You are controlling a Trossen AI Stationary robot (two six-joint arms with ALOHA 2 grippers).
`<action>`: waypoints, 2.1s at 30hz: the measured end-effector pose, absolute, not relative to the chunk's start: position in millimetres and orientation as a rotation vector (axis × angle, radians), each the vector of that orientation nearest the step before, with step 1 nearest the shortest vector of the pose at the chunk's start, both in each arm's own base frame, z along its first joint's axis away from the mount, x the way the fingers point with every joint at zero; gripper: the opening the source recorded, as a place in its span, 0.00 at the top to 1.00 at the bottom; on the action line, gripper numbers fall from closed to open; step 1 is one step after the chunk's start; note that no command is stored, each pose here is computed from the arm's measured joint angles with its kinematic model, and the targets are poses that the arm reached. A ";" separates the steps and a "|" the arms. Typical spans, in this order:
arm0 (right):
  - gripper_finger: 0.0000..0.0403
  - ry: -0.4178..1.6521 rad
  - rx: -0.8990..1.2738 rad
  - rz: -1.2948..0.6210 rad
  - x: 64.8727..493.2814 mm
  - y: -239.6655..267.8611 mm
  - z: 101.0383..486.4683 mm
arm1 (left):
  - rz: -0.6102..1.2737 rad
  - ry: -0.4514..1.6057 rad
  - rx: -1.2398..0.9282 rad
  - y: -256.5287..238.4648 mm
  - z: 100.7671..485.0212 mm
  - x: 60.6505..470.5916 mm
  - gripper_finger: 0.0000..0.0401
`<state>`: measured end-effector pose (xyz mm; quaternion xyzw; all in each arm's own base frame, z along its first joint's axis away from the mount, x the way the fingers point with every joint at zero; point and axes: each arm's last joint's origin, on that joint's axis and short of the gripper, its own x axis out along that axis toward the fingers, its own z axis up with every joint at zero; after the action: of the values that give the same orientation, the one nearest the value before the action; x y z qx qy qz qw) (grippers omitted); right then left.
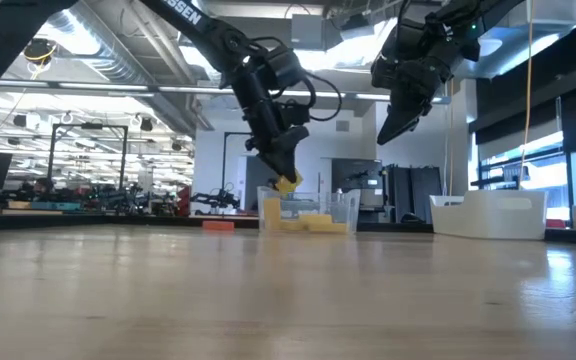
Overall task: Sort & place blocks by color
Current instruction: Put the yellow arched block into the transparent bin, then put the orange rectangular block into the black bin
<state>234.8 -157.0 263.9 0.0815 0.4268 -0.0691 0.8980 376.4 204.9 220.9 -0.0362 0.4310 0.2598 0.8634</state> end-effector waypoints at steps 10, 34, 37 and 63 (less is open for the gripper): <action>0.80 0.883 0.168 -0.143 234.9 -157.0 264.0 | 0.585 0.893 -0.063 206.1 222.2 376.7 0.74; 0.80 0.856 0.192 -0.166 236.6 -158.3 265.5 | 0.856 1.209 -0.663 270.6 241.7 282.2 0.75; 0.80 0.841 0.197 -0.174 237.6 -159.0 266.4 | 0.966 1.147 -0.729 280.5 234.5 282.6 0.76; 0.80 0.838 0.193 -0.173 237.9 -159.1 266.7 | 1.042 1.207 -0.769 290.1 175.6 304.5 0.76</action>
<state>237.9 -159.1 266.7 0.0933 0.4059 -0.0839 0.9053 304.5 290.1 175.6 -0.3364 0.5278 0.4556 0.6330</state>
